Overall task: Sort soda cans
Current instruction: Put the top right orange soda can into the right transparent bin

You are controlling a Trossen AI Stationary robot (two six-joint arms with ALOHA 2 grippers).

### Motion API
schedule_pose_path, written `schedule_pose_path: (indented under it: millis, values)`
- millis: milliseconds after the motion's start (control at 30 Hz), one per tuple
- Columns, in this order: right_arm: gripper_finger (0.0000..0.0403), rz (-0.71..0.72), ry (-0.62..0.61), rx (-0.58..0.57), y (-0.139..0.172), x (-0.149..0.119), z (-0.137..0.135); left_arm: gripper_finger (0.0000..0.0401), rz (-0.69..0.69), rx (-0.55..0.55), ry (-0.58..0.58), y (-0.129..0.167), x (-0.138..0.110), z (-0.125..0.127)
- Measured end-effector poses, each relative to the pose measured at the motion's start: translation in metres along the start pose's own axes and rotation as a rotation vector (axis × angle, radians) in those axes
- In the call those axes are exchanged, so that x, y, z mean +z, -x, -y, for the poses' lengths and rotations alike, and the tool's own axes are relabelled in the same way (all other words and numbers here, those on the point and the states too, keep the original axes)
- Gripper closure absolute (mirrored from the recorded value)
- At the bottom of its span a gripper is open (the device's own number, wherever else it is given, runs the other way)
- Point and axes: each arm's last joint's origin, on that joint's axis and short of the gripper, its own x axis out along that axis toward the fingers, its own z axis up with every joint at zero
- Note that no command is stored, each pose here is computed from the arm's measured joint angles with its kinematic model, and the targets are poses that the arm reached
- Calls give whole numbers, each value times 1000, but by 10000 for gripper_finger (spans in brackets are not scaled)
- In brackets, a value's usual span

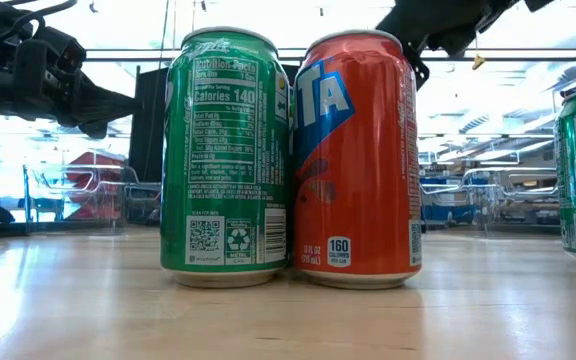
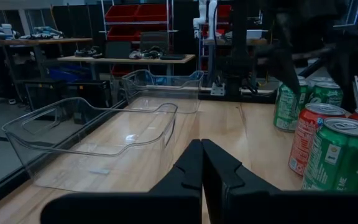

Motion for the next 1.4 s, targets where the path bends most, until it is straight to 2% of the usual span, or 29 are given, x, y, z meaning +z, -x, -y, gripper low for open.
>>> schedule_pose_path:
  millis: [367, 700, 833, 967, 1067, 1200, 1400]
  values:
    - [76, -193, 22, -50, -32, 10, -10, 399, 0, 0, 0, 0, 0, 0]
    - [93, -262, 26, -63, -45, 7, -11, 399, 0, 0, 0, 0, 0, 0]
    - [118, -254, -31, -80, -45, 9, -8, 399, 1, 0, 0, 0, 0, 0]
    - [121, -248, -114, -97, -45, 10, -5, 399, 1, 0, 0, 0, 0, 0]
    - [121, -248, -171, -110, -40, 11, -5, 399, 1, 0, 0, 0, 0, 0]
    - [121, -209, -232, -173, -19, 19, -4, 399, 1, 0, 0, 0, 0, 0]
    - [121, -167, -266, -398, 32, 38, 3, 399, 1, 0, 0, 0, 0, 0]
